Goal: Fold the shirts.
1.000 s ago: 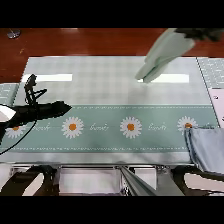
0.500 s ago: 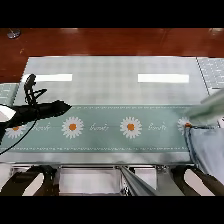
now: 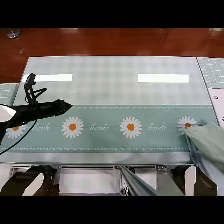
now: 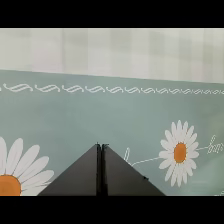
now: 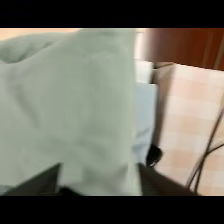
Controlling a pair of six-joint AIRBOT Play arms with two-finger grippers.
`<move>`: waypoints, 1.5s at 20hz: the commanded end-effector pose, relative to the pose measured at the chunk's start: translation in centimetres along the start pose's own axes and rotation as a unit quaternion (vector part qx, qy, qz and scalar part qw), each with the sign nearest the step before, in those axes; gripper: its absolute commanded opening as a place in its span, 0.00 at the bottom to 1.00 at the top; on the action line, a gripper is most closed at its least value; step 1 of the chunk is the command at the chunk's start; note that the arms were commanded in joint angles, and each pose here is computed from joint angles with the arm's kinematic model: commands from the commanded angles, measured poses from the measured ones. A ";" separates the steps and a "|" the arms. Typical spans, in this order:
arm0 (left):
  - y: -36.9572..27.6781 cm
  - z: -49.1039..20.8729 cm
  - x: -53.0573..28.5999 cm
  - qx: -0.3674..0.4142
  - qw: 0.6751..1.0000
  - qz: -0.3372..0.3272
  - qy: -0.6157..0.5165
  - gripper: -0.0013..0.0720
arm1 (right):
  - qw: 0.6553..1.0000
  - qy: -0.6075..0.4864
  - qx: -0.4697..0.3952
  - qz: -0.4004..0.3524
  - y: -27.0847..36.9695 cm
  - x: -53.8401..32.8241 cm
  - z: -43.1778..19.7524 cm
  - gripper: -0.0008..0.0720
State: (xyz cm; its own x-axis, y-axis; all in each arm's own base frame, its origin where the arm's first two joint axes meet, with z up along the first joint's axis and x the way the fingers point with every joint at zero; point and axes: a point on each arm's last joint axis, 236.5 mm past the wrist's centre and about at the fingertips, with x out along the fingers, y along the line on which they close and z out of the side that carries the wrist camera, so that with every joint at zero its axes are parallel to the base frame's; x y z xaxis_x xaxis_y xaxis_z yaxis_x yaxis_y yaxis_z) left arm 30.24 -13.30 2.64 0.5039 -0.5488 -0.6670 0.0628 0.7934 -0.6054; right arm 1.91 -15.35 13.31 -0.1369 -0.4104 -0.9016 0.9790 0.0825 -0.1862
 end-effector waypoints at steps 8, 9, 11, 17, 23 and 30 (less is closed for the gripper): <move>-6.4 12.9 -3.7 0.104 0.990 -0.017 -0.095 0.04 | 0.884 0.004 -0.161 0.440 23.5 -10.1 4.2 0.15; -8.7 15.0 -4.5 0.127 0.987 -0.032 -0.099 0.04 | 0.817 -0.010 -0.192 0.543 28.1 -15.9 3.6 0.06; -12.5 17.7 -5.2 0.155 0.981 -0.057 -0.101 0.04 | 0.715 -0.042 -0.278 0.640 33.9 -23.5 -0.4 0.06; -7.1 11.9 1.7 0.155 0.987 0.041 0.025 0.05 | 0.752 -0.028 -0.556 0.353 39.8 -9.1 -18.5 0.06; 3.0 7.8 2.6 0.064 0.988 0.112 0.086 0.05 | 0.772 0.039 -0.582 0.253 40.9 -0.9 -22.6 0.06; 4.4 7.0 1.6 0.042 0.986 0.119 0.108 0.05 | 0.772 0.035 -0.580 0.259 40.9 -1.4 -22.4 0.06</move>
State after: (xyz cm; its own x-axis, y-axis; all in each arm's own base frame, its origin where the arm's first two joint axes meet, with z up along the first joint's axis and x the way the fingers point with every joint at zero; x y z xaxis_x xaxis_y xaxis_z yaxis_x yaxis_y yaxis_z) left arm 38.00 -9.26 2.42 0.3439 -0.3837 -0.8571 0.0563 0.9195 -0.3890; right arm 38.76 9.03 -1.57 0.1833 0.0071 -0.9830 0.1180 0.9926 0.0291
